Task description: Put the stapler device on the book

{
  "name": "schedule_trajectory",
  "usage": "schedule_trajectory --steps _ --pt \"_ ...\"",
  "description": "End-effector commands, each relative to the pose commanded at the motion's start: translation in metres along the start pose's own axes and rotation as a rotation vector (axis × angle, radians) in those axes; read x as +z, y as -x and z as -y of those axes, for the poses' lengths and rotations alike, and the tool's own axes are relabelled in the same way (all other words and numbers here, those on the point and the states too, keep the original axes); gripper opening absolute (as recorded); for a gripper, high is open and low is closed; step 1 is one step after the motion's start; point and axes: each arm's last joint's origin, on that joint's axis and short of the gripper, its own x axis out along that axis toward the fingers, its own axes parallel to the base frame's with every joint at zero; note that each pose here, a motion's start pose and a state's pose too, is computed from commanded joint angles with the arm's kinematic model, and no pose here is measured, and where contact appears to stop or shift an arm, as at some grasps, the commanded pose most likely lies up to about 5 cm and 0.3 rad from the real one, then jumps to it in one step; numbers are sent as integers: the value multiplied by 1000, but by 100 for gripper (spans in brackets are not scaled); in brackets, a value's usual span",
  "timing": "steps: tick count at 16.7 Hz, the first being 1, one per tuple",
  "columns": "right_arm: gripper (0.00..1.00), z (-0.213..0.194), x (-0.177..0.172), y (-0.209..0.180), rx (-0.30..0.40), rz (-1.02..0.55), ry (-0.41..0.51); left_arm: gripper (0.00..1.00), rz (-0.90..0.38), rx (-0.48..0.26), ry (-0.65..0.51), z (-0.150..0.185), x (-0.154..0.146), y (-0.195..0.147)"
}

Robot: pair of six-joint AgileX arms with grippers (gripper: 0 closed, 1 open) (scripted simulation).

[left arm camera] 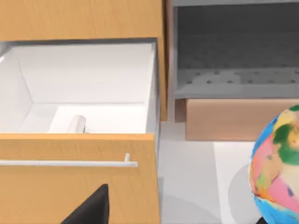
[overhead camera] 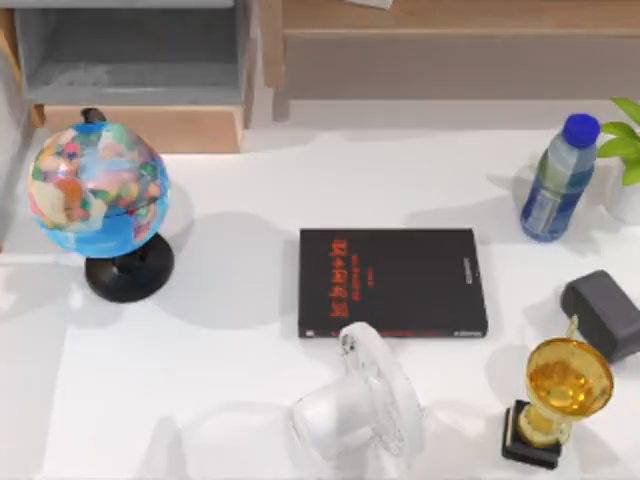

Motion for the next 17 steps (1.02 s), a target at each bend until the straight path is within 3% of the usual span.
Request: schedule_trajectory --steps 4,9,13,17 --pt "100 0 0 0 0 0 0 100 -229 33 -31 -16 68 -33" --pt "100 0 0 0 0 0 0 100 -550 40 -56 -50 128 -121" --pt "100 0 0 0 0 0 0 100 -792 10 -62 -85 135 -210" --pt "100 0 0 0 0 0 0 100 -995 -39 -56 -117 106 -288"
